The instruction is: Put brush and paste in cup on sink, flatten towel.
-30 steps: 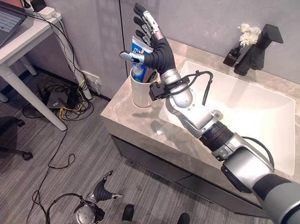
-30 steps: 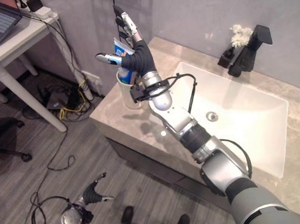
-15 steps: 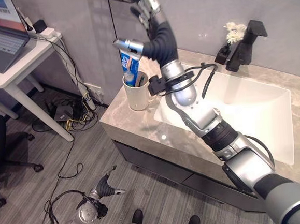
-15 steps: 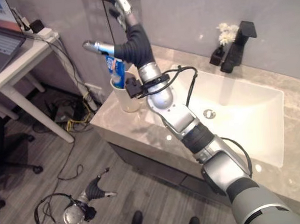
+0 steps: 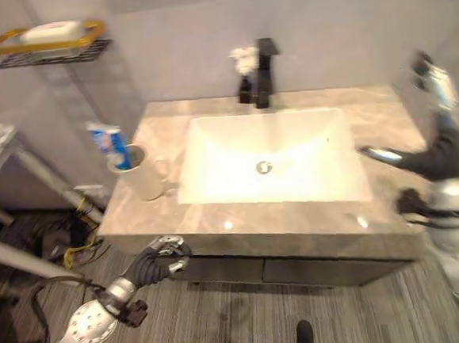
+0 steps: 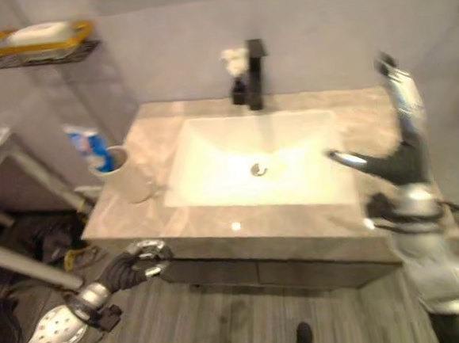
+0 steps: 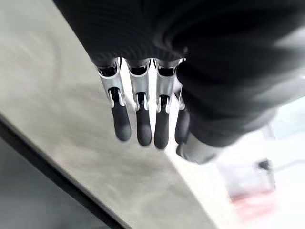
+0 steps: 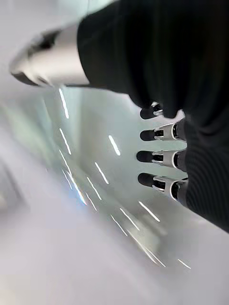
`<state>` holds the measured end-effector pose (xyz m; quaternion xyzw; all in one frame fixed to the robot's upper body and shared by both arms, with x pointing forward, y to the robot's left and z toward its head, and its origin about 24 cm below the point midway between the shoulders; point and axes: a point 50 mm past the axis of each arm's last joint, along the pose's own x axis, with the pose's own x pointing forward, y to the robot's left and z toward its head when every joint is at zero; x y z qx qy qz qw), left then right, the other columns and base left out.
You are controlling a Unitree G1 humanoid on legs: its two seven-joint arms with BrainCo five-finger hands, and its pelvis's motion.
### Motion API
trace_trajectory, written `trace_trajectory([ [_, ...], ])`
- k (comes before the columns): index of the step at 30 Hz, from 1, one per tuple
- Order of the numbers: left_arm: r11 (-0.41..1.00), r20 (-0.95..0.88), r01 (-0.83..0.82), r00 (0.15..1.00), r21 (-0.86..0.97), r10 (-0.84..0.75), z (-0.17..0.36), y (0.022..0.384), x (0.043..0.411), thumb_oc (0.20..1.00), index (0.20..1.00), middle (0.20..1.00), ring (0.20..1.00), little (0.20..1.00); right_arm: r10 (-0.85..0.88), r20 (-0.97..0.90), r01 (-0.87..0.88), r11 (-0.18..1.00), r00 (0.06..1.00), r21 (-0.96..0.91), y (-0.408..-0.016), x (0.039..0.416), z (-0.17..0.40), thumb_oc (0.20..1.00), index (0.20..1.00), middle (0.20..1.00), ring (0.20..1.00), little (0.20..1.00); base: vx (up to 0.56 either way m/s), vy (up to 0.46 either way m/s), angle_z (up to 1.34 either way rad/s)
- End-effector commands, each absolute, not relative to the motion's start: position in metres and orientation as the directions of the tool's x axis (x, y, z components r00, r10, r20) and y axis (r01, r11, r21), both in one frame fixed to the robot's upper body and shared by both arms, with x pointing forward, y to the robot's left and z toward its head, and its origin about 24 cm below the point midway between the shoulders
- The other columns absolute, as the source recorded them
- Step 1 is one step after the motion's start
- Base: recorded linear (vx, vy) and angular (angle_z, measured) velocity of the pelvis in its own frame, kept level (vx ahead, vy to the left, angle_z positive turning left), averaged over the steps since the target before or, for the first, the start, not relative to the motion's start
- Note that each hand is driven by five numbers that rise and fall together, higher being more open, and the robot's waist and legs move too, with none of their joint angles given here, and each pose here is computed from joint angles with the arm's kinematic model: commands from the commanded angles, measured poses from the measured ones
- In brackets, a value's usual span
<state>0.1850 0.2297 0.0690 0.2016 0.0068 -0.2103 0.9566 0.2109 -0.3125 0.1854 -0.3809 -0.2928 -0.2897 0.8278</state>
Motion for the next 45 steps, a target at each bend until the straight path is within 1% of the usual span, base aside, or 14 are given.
trace_trajectory([
  [1,0.873,0.029,0.368,0.917,0.32,-0.397,0.09,0.233,0.193,0.2,0.2,0.2,0.2,0.2,-0.386,0.811,0.819,0.543,0.44,-0.186,-0.313,0.211,0.201,1.0,1.0,1.0,1.0,1.0,-0.01,-0.048,-0.35],
  [5,0.941,0.04,0.276,0.957,0.195,-0.289,0.082,0.243,0.19,0.2,0.2,0.2,0.2,0.2,-0.681,0.635,0.884,0.468,0.364,-0.005,-0.342,0.195,0.151,1.0,1.0,1.0,1.0,1.0,-0.02,-0.041,-0.09],
  [10,0.976,0.045,0.174,0.982,0.131,-0.182,0.073,0.252,0.187,0.2,0.2,0.2,0.2,0.2,-0.908,0.28,0.95,0.298,0.311,-0.091,-0.377,0.166,0.06,1.0,1.0,1.0,1.0,1.0,-0.04,-0.032,0.05],
  [12,0.978,0.04,0.146,0.987,0.148,-0.154,0.072,0.256,0.187,0.2,0.2,0.2,0.2,0.2,-0.954,-0.115,0.935,0.296,0.278,-0.197,-0.385,0.137,-0.02,1.0,1.0,1.0,1.0,1.0,-0.09,-0.036,0.01],
  [14,0.98,0.053,0.112,0.991,0.163,-0.122,0.073,0.258,0.192,0.2,0.2,0.2,0.2,0.2,-0.826,-0.53,0.836,0.418,0.189,-0.354,-0.359,0.096,-0.097,1.0,1.0,1.0,1.0,1.0,-0.1,-0.064,-0.04],
  [15,0.982,0.068,0.094,0.992,0.163,-0.106,0.073,0.257,0.194,0.2,0.2,0.2,0.2,0.2,-0.677,-0.708,0.692,0.61,0.201,-0.386,-0.326,0.085,-0.127,1.0,1.0,1.0,1.0,1.0,-0.06,-0.057,0.0],
  [16,0.982,0.068,0.092,0.992,0.164,-0.105,0.073,0.258,0.194,0.2,0.2,0.2,0.2,0.2,-0.676,-0.708,0.691,0.611,0.203,-0.386,-0.326,0.086,-0.127,1.0,1.0,1.0,1.0,1.0,-0.04,-0.048,-0.01],
  [19,0.985,0.096,0.042,0.994,0.168,-0.059,0.074,0.26,0.198,0.2,0.2,0.2,0.2,0.2,-0.508,-0.793,0.385,0.842,0.336,-0.376,-0.285,0.098,-0.143,1.0,1.0,1.0,1.0,1.0,-0.02,-0.025,-0.02],
  [20,0.985,0.096,0.041,0.994,0.168,-0.058,0.074,0.26,0.197,0.2,0.2,0.2,0.2,0.2,-0.508,-0.793,0.385,0.843,0.336,-0.376,-0.285,0.098,-0.143,1.0,1.0,1.0,1.0,1.0,0.0,0.0,0.0],
  [22,0.987,0.096,0.026,0.995,0.159,-0.041,0.07,0.259,0.2,0.2,0.2,0.2,0.2,0.2,-0.426,-0.824,0.177,0.905,0.373,-0.388,-0.267,0.101,-0.149,1.0,1.0,1.0,1.0,1.0,-0.01,-0.023,0.05],
  [25,0.986,0.113,0.012,0.993,0.164,-0.031,0.073,0.259,0.206,0.2,0.2,0.2,0.2,0.2,-0.221,-0.796,-0.43,0.744,0.563,-0.511,-0.233,0.142,-0.145,1.0,1.0,1.0,1.0,1.0,-0.03,-0.026,0.13],
  [28,0.982,0.126,-0.023,0.992,0.186,0.0,0.072,0.26,0.209,0.2,0.2,0.2,0.2,0.2,-0.047,-0.781,-0.648,0.529,0.622,-0.548,-0.205,0.163,-0.139,1.0,1.0,1.0,1.0,1.0,0.0,-0.04,0.23],
  [34,0.964,0.156,-0.143,0.982,0.223,0.11,0.072,0.267,0.217,0.2,0.2,0.2,0.2,0.2,-0.032,-0.792,-0.702,0.443,0.61,-0.558,-0.201,0.158,-0.142,1.0,1.0,1.0,1.0,1.0,0.0,-0.043,0.08],
  [45,0.956,0.213,-0.211,0.963,0.206,0.166,0.083,0.268,0.237,0.2,0.2,0.2,0.2,0.2,-0.049,-0.787,-0.668,0.498,0.615,-0.553,-0.202,0.158,-0.141,1.0,1.0,1.0,1.0,1.0,0.01,-0.009,0.06],
])
